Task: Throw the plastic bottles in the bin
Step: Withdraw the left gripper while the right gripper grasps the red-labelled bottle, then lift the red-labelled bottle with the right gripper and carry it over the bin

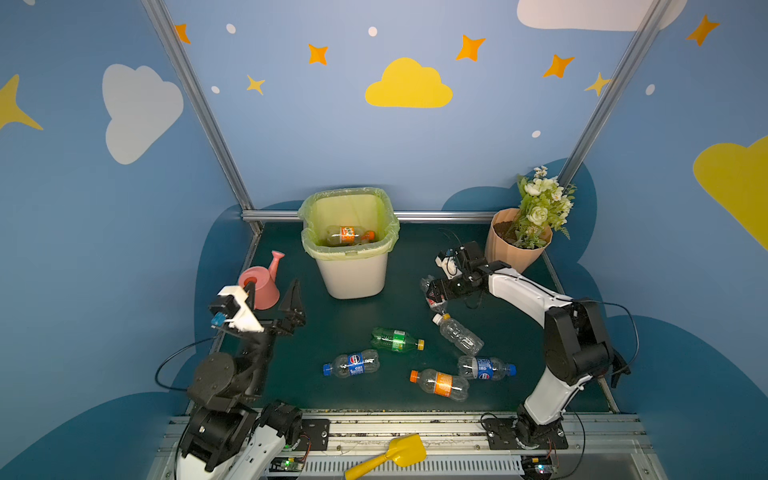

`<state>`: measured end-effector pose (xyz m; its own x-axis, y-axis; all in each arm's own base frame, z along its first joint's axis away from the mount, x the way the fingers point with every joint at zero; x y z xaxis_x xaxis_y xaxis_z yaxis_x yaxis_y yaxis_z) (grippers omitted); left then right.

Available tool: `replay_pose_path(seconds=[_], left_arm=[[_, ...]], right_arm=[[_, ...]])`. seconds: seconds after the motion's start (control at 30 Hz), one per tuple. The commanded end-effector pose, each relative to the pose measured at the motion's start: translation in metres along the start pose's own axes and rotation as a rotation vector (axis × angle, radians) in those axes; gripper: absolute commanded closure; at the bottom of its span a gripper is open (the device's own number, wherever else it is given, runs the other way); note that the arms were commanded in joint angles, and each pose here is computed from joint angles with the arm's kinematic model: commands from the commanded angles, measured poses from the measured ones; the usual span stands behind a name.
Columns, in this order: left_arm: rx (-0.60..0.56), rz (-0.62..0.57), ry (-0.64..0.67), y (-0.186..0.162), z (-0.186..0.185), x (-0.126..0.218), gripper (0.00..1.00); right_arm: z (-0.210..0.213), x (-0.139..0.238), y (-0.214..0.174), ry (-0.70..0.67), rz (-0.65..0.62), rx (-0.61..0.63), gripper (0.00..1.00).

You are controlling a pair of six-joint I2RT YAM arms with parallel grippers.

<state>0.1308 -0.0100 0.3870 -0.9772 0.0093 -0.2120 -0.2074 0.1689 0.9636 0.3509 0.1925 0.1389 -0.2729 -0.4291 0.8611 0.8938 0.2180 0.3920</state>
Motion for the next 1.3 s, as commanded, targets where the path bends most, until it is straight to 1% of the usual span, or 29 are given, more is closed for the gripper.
replay_pose_path(seconds=[0.0,0.1,0.27,0.37,0.4,0.47,0.7,0.8,0.87,0.93,1.1,1.27], left_arm=[[-0.017,0.152,0.126,-0.045,0.019,0.009,0.00],[0.015,0.174,0.180,-0.062,0.028,0.015,0.00],[0.049,0.168,0.181,-0.073,0.029,0.016,0.00],[0.049,0.181,0.171,-0.075,0.026,0.013,0.00],[0.035,0.214,0.174,-0.080,0.025,0.007,0.00],[0.026,0.233,0.169,-0.082,0.023,0.004,0.00],[0.019,0.242,0.160,-0.082,0.020,0.000,0.00],[0.019,0.243,0.158,-0.082,0.020,0.000,0.00],[0.022,0.244,0.157,-0.083,0.020,0.001,0.00],[0.024,0.248,0.159,-0.083,0.020,0.001,0.00],[0.036,0.261,0.166,-0.088,0.020,0.000,0.00],[0.050,0.273,0.181,-0.094,0.022,-0.001,0.00]], right_arm=[[0.003,-0.007,-0.008,-0.023,0.097,0.036,0.08],[0.003,-0.013,-0.009,-0.061,0.124,0.054,0.09],[-0.005,-0.023,-0.010,-0.117,0.162,0.059,0.11],[-0.006,-0.031,-0.008,-0.125,0.183,0.061,0.15],[-0.006,-0.034,-0.007,-0.127,0.189,0.064,0.16],[-0.007,-0.039,-0.006,-0.141,0.197,0.069,0.17],[-0.011,-0.051,0.002,-0.174,0.199,0.083,0.22],[-0.011,-0.054,0.005,-0.178,0.189,0.089,0.27],[-0.010,-0.055,0.005,-0.174,0.186,0.093,0.33],[-0.008,-0.053,0.007,-0.166,0.173,0.097,0.38],[0.001,-0.039,0.014,-0.113,0.083,0.107,0.47],[0.010,-0.018,0.026,-0.051,-0.017,0.099,0.50]])
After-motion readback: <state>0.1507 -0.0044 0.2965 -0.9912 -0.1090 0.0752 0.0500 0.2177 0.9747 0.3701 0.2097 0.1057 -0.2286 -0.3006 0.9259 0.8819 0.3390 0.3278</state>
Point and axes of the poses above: each gripper's point midway between its finger pads, its own x axis back along the fingers, its own z axis along the line the jaws close on, y = z × x, the point moved 6 cm from there along x, back along the fingers, and after that the axes turned 7 degrees about -x, right-handed, at the moved point
